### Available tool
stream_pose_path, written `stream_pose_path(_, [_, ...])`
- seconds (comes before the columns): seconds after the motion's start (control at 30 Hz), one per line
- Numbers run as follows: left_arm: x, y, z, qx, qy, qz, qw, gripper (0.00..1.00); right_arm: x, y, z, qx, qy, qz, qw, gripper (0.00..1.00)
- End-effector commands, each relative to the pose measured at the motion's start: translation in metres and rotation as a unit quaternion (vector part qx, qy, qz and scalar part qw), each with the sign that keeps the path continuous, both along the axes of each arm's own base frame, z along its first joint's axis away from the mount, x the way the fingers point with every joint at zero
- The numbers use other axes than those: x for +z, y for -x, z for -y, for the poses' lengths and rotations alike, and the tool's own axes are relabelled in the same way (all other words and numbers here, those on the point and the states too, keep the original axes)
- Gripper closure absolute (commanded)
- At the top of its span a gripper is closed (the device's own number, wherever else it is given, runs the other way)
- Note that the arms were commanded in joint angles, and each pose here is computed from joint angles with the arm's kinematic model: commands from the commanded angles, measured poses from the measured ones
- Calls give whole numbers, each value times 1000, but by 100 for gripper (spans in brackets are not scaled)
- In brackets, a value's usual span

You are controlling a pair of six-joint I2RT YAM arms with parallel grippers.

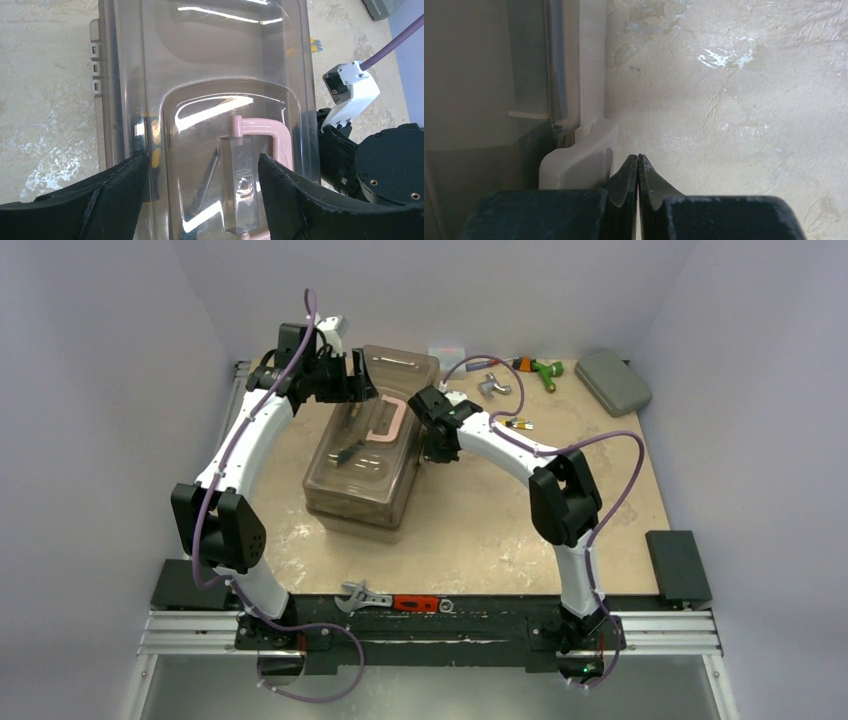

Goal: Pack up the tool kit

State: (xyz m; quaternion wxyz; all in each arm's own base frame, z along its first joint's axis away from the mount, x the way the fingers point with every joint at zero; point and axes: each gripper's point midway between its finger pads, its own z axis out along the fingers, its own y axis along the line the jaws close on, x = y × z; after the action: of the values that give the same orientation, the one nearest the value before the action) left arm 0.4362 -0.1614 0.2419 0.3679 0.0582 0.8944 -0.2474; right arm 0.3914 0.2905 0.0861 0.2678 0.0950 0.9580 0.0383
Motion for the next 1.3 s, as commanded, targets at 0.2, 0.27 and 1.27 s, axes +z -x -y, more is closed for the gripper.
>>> stream_pose_path(0.2, [-94,84,26,-47,25,-263,963,24,12,-10,-89,65,-221,43,972,100])
stream_pose_path(0.27, [-94,84,28,-50,29,-265,963,24,25,-10,-96,90,-299,61,948,100])
stream_pose_path(1.27, [26,89,-23,33,-33,-3,999,14,106,18,39,157,-254,223,928,100])
